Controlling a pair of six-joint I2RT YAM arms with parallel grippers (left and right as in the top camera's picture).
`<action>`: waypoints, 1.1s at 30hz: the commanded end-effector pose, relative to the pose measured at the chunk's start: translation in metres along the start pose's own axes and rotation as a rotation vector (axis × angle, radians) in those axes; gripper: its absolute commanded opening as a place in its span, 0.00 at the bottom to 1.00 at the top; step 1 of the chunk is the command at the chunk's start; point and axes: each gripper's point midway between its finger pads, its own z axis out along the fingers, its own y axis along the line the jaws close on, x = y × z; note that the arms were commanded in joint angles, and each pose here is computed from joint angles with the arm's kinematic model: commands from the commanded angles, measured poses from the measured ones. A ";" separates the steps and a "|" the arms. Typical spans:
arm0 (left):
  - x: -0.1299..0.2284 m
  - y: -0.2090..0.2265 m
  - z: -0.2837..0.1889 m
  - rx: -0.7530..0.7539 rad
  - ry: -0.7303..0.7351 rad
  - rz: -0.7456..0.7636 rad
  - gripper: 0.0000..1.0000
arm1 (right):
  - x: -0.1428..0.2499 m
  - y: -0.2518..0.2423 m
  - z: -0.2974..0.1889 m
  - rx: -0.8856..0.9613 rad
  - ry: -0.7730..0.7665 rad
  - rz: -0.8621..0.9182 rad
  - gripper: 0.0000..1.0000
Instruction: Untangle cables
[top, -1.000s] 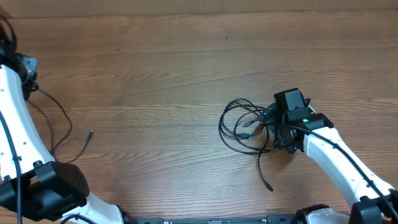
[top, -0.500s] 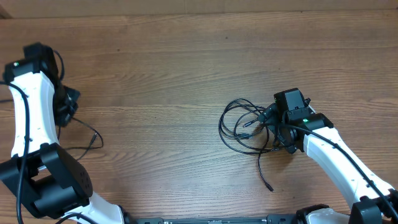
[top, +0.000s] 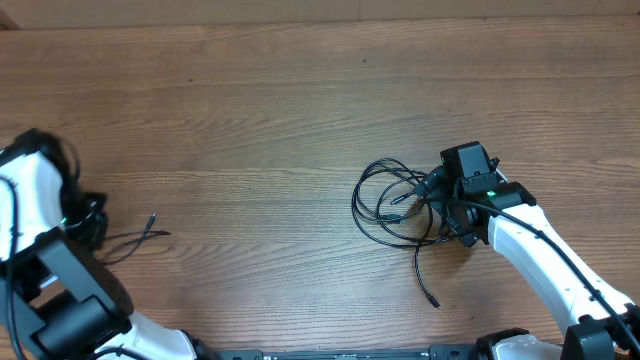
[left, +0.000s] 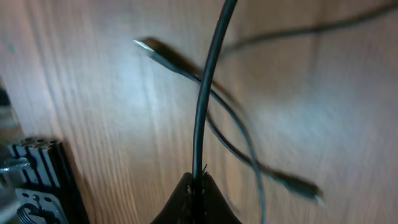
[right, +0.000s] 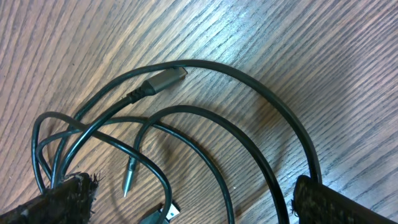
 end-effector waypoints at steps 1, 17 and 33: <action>-0.002 0.015 0.019 -0.008 0.075 -0.115 0.04 | -0.001 -0.001 0.001 0.004 -0.002 -0.004 1.00; 0.002 -0.010 0.077 0.141 0.064 -0.167 0.08 | -0.001 -0.001 0.001 0.004 -0.002 -0.005 1.00; -0.031 -0.005 0.088 0.141 -0.081 -0.225 0.10 | -0.001 -0.001 0.001 0.004 -0.002 -0.004 1.00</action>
